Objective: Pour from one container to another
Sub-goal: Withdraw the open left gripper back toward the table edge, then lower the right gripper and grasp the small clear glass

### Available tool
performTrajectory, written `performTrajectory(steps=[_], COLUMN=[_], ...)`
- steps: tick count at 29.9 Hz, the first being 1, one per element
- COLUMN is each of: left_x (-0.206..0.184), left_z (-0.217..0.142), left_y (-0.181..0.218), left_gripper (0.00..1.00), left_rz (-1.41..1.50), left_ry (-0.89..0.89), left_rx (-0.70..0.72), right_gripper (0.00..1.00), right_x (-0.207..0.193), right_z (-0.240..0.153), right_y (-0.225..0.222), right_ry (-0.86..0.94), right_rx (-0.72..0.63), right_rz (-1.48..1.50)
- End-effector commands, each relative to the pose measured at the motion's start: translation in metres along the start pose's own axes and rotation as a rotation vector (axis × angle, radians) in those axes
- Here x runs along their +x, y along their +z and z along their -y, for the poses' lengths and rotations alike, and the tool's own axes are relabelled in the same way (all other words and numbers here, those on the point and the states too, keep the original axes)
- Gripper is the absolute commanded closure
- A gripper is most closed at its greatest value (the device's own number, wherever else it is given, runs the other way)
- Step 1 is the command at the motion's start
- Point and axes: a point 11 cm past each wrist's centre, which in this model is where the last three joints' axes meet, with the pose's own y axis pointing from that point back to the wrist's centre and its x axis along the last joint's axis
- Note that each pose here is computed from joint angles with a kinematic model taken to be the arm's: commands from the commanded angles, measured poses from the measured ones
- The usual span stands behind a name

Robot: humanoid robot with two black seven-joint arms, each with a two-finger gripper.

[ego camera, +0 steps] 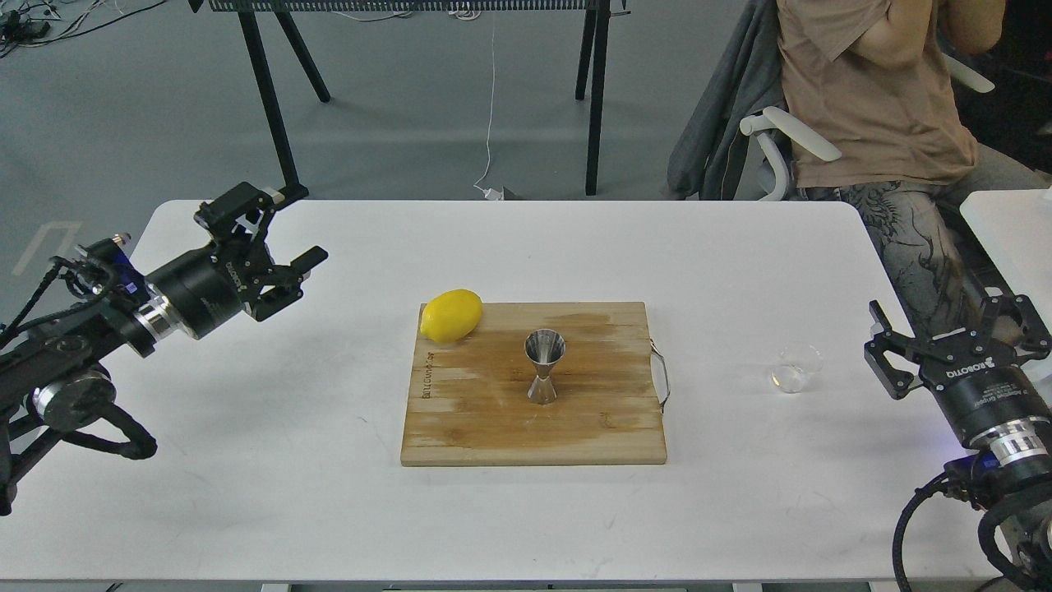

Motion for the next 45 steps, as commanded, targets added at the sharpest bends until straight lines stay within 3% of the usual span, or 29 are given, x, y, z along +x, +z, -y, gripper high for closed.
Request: performTrajectory(steps=[1, 18, 45], left_x=[0.013, 0.014, 0.016], left_z=[-0.003, -0.006, -0.008], left_y=[0.007, -0.001, -0.005], left_gripper=[0.02, 0.02, 0.01], left_rz=[-0.086, -0.100, -0.102], left_ry=[0.070, 0.082, 0.092], left_rx=[-0.054, -0.045, -0.036], right_gripper=[0.01, 0.01, 0.01], right_x=[-0.003, 0.020, 0.047], right_z=[-0.015, -0.006, 0.042], right_y=[0.009, 0.033, 0.071], right_ry=[0.000, 0.578, 0.645], right_rx=[0.001, -0.155, -0.218], right_rz=[0.086, 0.072, 0.099])
